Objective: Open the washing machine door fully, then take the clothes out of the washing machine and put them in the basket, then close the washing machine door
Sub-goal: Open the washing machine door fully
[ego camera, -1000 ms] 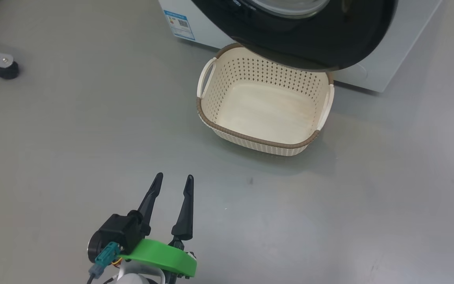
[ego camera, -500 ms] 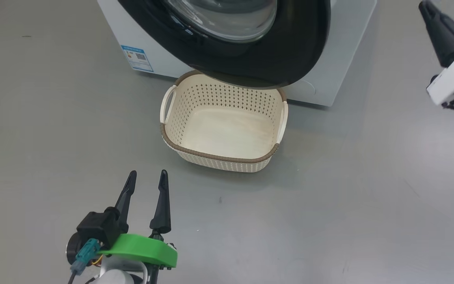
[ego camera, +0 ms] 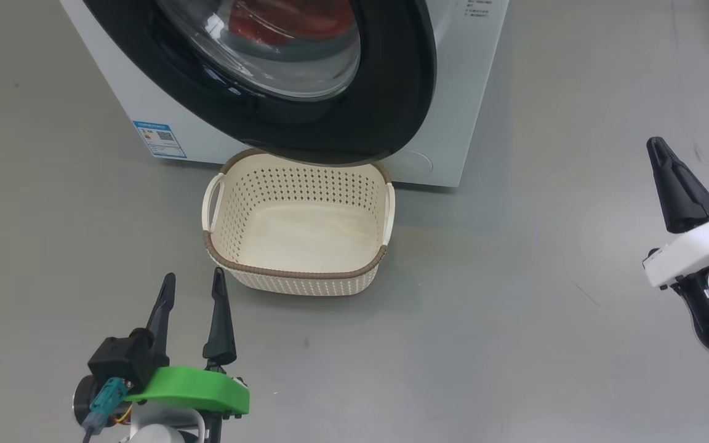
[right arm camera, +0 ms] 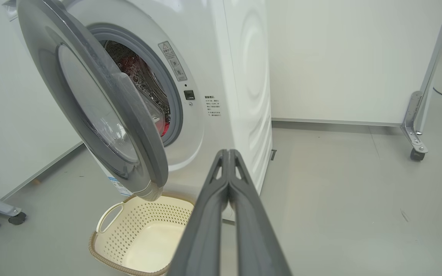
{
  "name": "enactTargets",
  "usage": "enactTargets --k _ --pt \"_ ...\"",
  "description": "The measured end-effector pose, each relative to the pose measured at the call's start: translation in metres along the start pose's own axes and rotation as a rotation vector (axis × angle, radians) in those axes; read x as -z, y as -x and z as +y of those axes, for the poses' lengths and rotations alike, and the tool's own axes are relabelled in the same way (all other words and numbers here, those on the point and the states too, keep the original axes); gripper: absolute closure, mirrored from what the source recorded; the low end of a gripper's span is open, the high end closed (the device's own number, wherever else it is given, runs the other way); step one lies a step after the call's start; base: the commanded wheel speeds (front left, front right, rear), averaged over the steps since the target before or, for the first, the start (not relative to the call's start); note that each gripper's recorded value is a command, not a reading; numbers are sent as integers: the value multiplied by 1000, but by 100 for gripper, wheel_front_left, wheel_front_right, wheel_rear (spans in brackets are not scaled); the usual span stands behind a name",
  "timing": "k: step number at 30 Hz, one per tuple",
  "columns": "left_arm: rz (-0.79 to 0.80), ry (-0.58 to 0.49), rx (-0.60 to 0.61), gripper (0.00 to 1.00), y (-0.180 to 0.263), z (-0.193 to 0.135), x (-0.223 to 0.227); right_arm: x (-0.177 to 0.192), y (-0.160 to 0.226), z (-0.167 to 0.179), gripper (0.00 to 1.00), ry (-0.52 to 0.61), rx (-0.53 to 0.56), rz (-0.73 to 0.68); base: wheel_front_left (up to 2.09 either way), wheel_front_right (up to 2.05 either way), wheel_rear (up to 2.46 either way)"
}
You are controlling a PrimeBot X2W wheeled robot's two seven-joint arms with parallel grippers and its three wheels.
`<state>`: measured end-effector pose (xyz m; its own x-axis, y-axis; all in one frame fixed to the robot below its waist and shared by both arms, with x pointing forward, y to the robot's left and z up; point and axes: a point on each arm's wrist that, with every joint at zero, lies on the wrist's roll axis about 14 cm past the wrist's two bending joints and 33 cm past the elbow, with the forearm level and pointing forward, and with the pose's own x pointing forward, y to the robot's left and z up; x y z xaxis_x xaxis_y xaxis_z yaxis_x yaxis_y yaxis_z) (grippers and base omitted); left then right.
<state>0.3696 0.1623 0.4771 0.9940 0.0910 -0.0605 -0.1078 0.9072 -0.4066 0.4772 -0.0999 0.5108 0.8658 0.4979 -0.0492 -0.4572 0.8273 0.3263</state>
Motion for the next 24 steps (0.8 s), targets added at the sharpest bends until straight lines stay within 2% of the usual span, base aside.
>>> enactTargets --k 6,12,13,16,17,24 --pt "-13 -1 28 0 -4 -9 -4 8 34 -11 100 27 62 -58 0 0 0" --pt "-14 1 45 0 -4 -14 -4 25 55 -19 100 -11 131 -62 0 0 0" --pt "-14 1 45 0 -4 -14 -4 28 56 -18 93 -19 137 -59 0 0 0" --pt "-13 0 46 0 -4 -14 -4 34 61 -18 16 -27 146 -49 0 0 0" --pt "-12 0 46 0 -3 -14 -3 35 62 -18 0 -31 151 -50 0 0 0" --pt "4 -17 44 0 0 -13 3 38 66 -19 0 -38 171 -56 0 0 0"
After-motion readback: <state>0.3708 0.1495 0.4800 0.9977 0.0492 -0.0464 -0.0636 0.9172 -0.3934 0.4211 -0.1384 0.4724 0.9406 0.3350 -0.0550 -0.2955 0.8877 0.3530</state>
